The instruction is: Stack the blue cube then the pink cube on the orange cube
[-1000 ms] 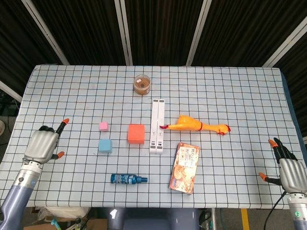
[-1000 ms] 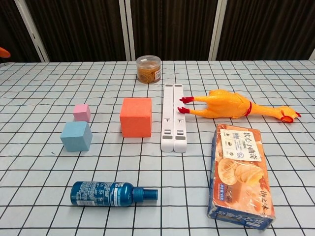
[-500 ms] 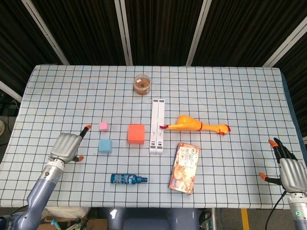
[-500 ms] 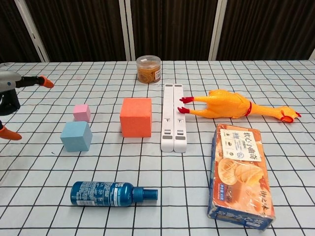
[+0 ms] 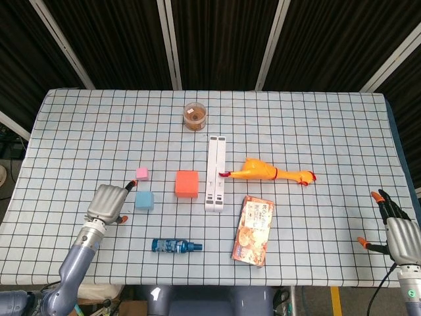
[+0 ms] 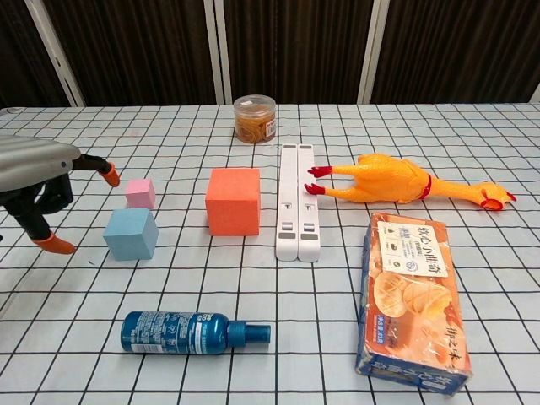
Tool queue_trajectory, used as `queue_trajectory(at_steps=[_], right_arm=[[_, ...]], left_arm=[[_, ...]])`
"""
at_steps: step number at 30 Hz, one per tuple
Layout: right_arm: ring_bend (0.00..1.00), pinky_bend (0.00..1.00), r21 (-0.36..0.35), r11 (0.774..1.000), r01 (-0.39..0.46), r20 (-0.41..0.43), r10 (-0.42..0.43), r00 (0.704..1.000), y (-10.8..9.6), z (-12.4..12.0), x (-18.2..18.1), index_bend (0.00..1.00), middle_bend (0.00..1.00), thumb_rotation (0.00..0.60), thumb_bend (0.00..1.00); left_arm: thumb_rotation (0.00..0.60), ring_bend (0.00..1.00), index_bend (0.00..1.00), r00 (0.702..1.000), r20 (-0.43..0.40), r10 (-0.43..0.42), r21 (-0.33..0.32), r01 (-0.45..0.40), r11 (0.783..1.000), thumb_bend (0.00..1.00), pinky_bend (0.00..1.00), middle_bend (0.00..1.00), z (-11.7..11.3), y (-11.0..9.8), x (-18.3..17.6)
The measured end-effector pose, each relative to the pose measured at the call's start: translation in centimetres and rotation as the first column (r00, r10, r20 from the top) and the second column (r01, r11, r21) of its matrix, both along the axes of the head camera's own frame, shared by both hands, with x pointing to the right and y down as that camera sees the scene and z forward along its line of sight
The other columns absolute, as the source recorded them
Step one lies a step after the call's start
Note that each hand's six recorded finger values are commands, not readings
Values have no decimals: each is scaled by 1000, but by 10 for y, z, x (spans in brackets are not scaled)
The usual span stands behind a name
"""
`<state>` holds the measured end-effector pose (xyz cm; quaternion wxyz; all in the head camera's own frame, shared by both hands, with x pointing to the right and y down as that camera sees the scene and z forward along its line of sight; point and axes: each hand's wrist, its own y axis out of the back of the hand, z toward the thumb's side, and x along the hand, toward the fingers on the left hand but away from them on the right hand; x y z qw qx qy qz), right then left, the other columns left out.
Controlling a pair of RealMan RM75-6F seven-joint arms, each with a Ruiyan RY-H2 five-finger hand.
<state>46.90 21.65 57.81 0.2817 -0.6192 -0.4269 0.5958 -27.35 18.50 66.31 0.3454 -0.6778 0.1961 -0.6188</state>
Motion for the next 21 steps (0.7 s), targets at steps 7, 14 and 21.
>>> queue_trajectory(at_steps=[7, 14, 21], right_arm=[[149, 249, -4, 1000, -4, 1, 4, 1000, 0, 1, 2, 87, 46, 600, 41], [149, 249, -10, 1000, -2, 3, 2, 1000, 0, 2, 1, 86, 46, 600, 42], [149, 249, -14, 1000, -4, 2, 4, 1000, 0, 4, 2, 87, 46, 600, 41]], left_arm=[[600, 654, 230, 1000, -15, -15, 22, 16, 1000, 170, 630, 880, 9, -2, 14], [600, 654, 272, 999, -11, -30, 20, 30, 999, 197, 633, 880, 17, -2, 17], [600, 654, 315, 998, -16, -64, 32, 65, 997, 221, 638, 881, 22, -2, 16]])
